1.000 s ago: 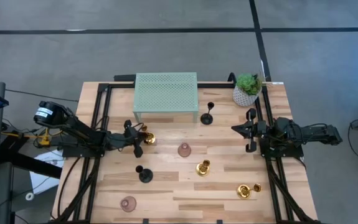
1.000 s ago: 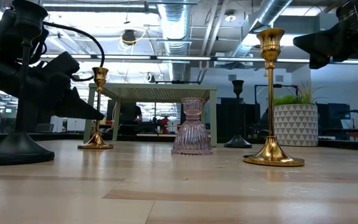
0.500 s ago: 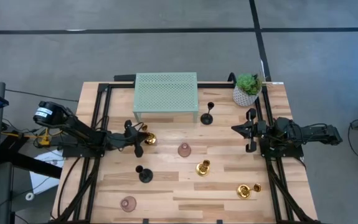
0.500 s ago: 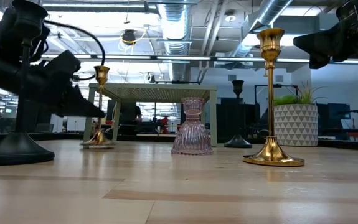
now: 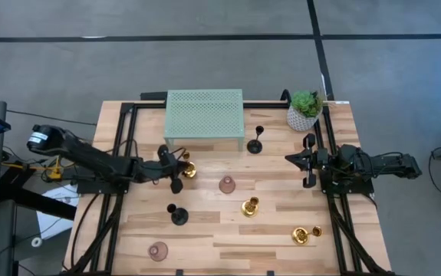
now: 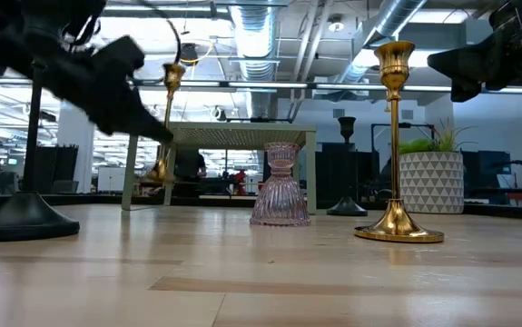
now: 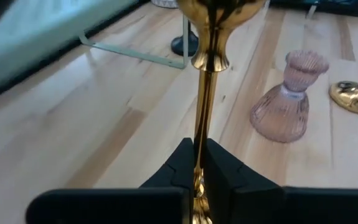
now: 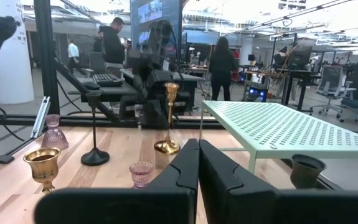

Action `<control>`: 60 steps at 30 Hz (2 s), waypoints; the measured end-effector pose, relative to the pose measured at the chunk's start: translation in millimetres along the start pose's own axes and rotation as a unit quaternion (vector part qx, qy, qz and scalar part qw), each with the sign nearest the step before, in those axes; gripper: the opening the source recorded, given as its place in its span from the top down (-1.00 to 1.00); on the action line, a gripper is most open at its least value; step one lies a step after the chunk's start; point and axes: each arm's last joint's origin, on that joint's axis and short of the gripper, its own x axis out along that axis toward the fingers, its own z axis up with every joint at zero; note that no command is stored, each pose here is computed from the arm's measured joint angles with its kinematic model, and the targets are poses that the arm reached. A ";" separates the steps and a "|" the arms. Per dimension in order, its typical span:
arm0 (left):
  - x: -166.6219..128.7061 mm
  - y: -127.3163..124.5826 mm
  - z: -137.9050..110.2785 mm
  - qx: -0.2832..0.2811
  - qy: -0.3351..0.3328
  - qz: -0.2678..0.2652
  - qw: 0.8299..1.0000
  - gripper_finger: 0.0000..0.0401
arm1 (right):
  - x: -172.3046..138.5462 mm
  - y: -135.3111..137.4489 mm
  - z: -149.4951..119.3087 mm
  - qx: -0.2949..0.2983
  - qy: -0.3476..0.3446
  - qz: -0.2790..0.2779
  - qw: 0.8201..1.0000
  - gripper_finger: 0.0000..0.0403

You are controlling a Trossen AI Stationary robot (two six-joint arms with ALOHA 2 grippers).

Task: Pick & Place candle stick holders
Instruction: Put the top gold candle holder on the shelf

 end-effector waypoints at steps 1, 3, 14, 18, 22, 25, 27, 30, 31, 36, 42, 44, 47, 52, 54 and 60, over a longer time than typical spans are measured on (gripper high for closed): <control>-2.3 -0.6 8.4 0.001 0.000 0.000 1.000 0.93 | 0.0 0.0 -0.1 0.000 0.001 0.000 1.000 1.00; -8.1 -1.4 27.3 -0.003 -0.010 -0.002 1.000 0.93 | 0.0 0.0 -0.2 0.001 0.001 0.000 1.000 1.00; -42.0 29.9 103.0 0.027 -0.097 0.125 0.987 0.93 | 0.0 0.0 -0.4 0.001 0.002 0.000 1.000 1.00; -44.3 54.4 116.6 0.013 -0.117 0.191 0.975 0.93 | 0.0 -0.3 -0.4 0.001 0.002 -0.005 1.000 1.00; -35.6 80.0 121.8 0.001 -0.113 0.229 0.967 0.93 | 0.0 -0.7 -0.4 0.001 0.003 -0.012 1.000 1.00; -25.6 100.3 122.9 -0.017 -0.112 0.243 0.963 0.92 | 0.0 -0.7 -0.4 0.001 0.003 -0.012 1.000 1.00; -19.4 112.9 124.1 -0.027 -0.116 0.246 0.962 0.92 | 0.0 -0.7 -0.4 0.001 0.003 -0.012 1.000 1.00; -9.6 131.4 123.7 -0.041 -0.118 0.249 0.960 0.93 | 0.0 -0.7 -0.4 0.001 0.003 -0.012 1.000 1.00; -6.7 136.3 123.9 -0.045 -0.121 0.246 0.961 0.93 | 0.0 -0.7 -0.4 0.001 0.003 -0.012 1.000 1.00; 7.8 151.3 122.8 -0.055 -0.128 0.236 0.962 0.93 | 0.0 -0.7 -0.4 0.001 0.003 -0.012 1.000 1.00; 20.4 160.7 114.8 -0.057 -0.101 0.251 0.961 0.93 | 0.0 -0.7 -0.4 0.001 0.003 -0.012 1.000 1.00; 22.5 161.2 114.0 -0.057 -0.100 0.251 0.961 0.93 | 0.0 -0.7 -0.4 0.001 0.003 -0.012 1.000 1.00; 22.2 162.1 114.2 -0.045 -0.098 0.269 0.957 0.93 | 0.0 -0.6 -0.4 0.001 0.003 -0.012 1.000 1.00; 21.4 163.5 114.2 -0.045 -0.098 0.287 0.952 0.92 | 0.0 -0.7 -0.4 0.001 0.003 -0.012 1.000 1.00; 22.0 164.0 113.7 -0.040 -0.095 0.294 0.950 0.90 | 0.0 -0.6 -0.4 0.001 0.003 -0.012 1.000 1.00; 27.0 165.6 111.7 -0.036 -0.089 0.296 0.950 0.84 | 0.0 -0.6 -0.4 0.001 0.003 -0.012 1.000 1.00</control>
